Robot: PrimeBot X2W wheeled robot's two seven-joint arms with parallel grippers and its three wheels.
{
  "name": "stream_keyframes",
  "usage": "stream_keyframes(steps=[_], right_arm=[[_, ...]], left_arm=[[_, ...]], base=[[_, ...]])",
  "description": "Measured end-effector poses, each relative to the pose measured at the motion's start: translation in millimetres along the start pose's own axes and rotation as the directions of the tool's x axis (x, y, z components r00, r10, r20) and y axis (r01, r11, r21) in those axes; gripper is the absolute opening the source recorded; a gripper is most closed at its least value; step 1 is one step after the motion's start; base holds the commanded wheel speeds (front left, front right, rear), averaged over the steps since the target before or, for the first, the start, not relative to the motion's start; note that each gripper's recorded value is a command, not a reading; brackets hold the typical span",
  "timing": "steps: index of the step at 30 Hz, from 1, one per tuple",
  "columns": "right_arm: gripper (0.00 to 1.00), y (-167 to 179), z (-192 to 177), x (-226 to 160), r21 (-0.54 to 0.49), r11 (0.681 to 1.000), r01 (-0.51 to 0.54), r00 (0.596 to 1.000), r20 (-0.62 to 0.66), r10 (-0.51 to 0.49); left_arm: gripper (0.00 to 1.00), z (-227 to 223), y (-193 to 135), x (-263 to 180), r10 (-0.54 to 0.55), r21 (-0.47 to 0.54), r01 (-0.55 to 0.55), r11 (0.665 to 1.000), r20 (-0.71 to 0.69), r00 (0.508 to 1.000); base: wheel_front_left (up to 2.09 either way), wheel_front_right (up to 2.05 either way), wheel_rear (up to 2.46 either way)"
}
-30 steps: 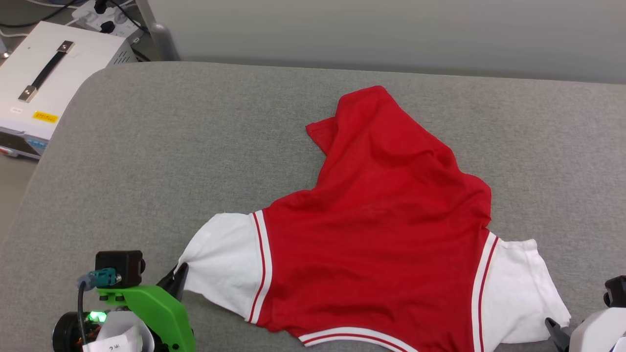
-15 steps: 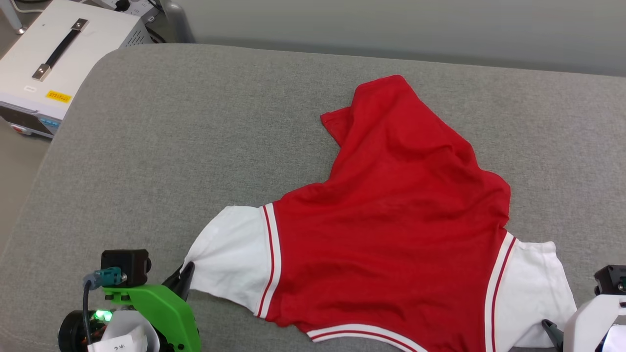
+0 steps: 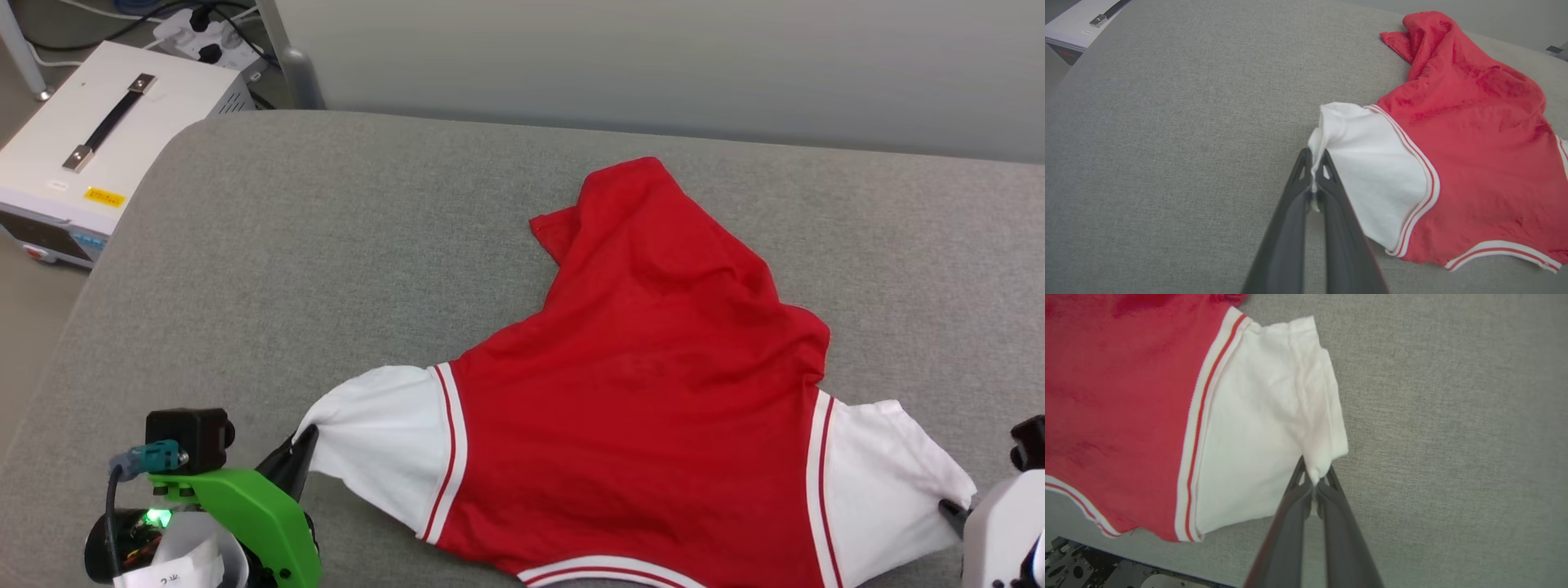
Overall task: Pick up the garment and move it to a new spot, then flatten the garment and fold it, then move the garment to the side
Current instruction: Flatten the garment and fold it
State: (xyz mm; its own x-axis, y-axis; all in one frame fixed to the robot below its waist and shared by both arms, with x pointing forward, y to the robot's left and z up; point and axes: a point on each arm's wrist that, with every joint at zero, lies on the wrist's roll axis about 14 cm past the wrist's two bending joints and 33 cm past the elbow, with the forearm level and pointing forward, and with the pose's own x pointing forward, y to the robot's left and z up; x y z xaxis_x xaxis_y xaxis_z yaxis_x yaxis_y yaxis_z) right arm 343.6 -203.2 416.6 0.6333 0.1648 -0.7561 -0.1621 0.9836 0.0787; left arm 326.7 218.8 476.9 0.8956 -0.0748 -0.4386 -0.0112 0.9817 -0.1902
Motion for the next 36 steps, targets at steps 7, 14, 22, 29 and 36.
stream_keyframes(steps=[7, 14, 22, 29, 36], right_arm=[[0.00, -20, 65, -47, -0.019, 0.999, 0.037, 0.978, 0.205, -0.033], [0.00, -36, 120, -98, -0.035, 0.996, 0.080, 0.933, 0.355, -0.063], [0.00, -37, 178, -143, -0.060, 0.993, 0.104, 0.852, 0.521, -0.058], [0.00, -44, 229, -168, -0.044, 0.991, 0.125, 0.739, 0.671, -0.063], [0.00, -57, 270, -171, -0.020, 0.990, 0.137, 0.647, 0.759, -0.074]], left_arm=[[0.00, 39, -11, -14, -0.066, 0.037, 0.062, 0.997, 0.119, 0.991], [0.00, 100, -28, -31, -0.148, 0.137, 0.113, 0.984, 0.278, 0.949], [0.00, 176, -47, -49, -0.231, 0.264, 0.121, 0.957, 0.445, 0.865], [0.00, 231, -62, -54, -0.292, 0.351, 0.101, 0.931, 0.550, 0.782], [0.00, 261, -68, -34, -0.321, 0.412, 0.078, 0.908, 0.563, 0.761]], base=[[0.00, 0.00, 0.00], [0.00, 0.00, 0.00], [0.00, 0.00, 0.00], [0.00, 0.00, 0.00], [0.00, 0.00, 0.00]])
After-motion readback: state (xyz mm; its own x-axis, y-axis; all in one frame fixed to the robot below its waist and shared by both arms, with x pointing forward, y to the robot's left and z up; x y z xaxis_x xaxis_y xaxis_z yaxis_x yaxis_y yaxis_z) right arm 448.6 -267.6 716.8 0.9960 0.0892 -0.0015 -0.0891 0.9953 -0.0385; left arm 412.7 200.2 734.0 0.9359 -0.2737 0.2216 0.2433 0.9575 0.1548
